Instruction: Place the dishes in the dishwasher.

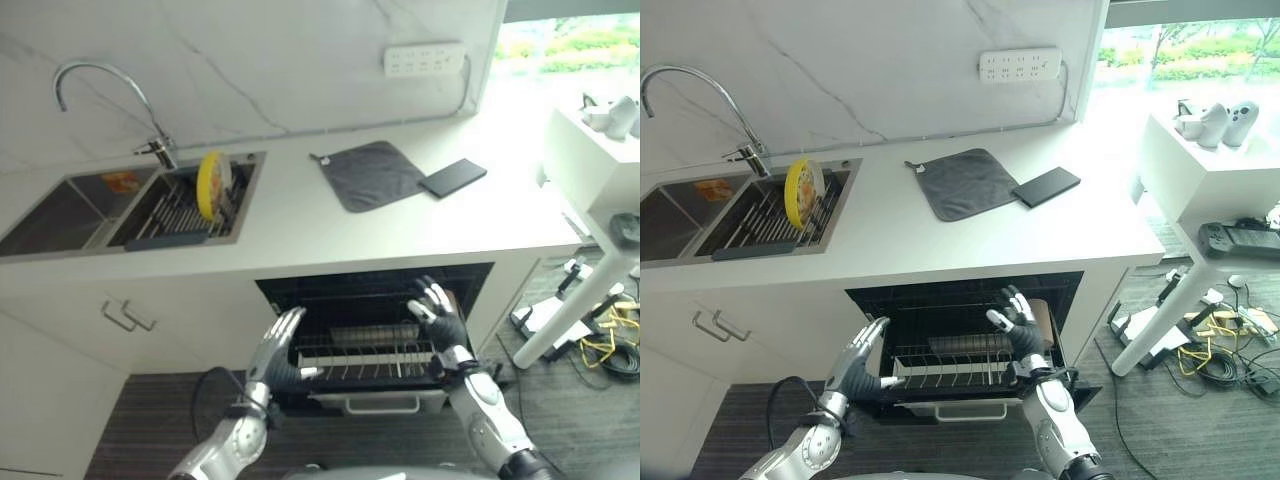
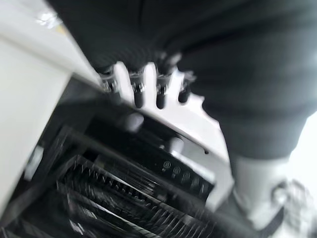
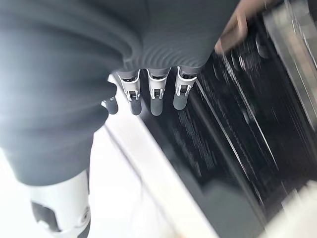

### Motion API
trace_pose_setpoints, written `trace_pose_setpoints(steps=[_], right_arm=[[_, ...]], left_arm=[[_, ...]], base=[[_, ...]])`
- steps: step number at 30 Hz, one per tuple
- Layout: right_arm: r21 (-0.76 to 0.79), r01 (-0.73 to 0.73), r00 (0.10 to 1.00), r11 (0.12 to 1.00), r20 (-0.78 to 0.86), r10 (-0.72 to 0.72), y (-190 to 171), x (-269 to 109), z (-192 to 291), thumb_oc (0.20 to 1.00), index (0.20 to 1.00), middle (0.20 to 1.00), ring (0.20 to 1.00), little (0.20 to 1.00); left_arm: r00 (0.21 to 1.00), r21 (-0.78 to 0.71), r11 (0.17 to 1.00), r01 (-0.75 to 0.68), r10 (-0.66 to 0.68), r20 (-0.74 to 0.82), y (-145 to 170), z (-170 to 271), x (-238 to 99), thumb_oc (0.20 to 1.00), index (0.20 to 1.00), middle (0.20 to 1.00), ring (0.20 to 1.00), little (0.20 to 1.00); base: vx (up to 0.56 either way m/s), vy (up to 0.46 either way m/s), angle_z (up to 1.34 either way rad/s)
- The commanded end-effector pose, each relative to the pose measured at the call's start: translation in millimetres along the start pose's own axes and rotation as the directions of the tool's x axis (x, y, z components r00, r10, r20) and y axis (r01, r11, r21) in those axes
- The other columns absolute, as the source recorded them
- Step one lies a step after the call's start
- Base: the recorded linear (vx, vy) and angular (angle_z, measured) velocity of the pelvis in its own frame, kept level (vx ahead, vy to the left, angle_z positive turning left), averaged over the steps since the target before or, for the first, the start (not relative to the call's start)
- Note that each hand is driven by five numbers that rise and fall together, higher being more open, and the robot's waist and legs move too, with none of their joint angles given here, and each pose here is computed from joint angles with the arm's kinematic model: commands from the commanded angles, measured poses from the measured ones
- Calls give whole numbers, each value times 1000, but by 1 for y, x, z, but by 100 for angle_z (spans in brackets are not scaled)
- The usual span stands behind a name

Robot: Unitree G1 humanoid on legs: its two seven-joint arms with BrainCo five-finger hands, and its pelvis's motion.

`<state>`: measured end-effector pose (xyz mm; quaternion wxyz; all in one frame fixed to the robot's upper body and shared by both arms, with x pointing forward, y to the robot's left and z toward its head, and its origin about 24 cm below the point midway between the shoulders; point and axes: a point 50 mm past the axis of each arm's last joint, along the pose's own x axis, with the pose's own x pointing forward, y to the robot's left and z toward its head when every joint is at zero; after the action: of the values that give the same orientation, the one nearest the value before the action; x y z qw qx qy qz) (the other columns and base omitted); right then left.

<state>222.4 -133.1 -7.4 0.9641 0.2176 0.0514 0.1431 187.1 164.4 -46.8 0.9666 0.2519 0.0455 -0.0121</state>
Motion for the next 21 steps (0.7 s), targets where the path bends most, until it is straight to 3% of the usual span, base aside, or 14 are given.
trace_pose_setpoints(steps=[1, 2, 8, 13, 21], right_arm=[[-76, -188, 949, 979, 241, 201, 18, 14, 55, 1000, 1000, 1000, 1000, 1000], [-125, -175, 933, 977, 296, 205, 14, 10, 70, 1000, 1000, 1000, 1000, 1000], [-337, -128, 835, 933, 470, 285, 1, -2, 120, 1000, 1000, 1000, 1000, 1000], [-387, -71, 799, 919, 530, 285, 3, 0, 140, 1000, 1000, 1000, 1000, 1000], [-394, -56, 806, 918, 525, 274, 9, 5, 135, 1000, 1000, 1000, 1000, 1000]], left_arm=[[990, -536, 844, 26, 52, 130, 30, 31, 21, 1000, 1000, 1000, 1000, 1000], [980, -586, 810, 27, 95, 176, 39, 37, 18, 1000, 1000, 1000, 1000, 1000], [874, -529, 849, -10, 265, 408, 94, 74, 18, 1000, 1000, 1000, 1000, 1000], [798, -509, 860, -42, 335, 501, 117, 103, 23, 1000, 1000, 1000, 1000, 1000], [772, -336, 942, -16, 225, 594, 112, 122, 33, 1000, 1000, 1000, 1000, 1000]], base=[[39, -102, 26], [27, -90, 23], [-6, -62, 7], [31, -12, -1], [14, -10, 0]])
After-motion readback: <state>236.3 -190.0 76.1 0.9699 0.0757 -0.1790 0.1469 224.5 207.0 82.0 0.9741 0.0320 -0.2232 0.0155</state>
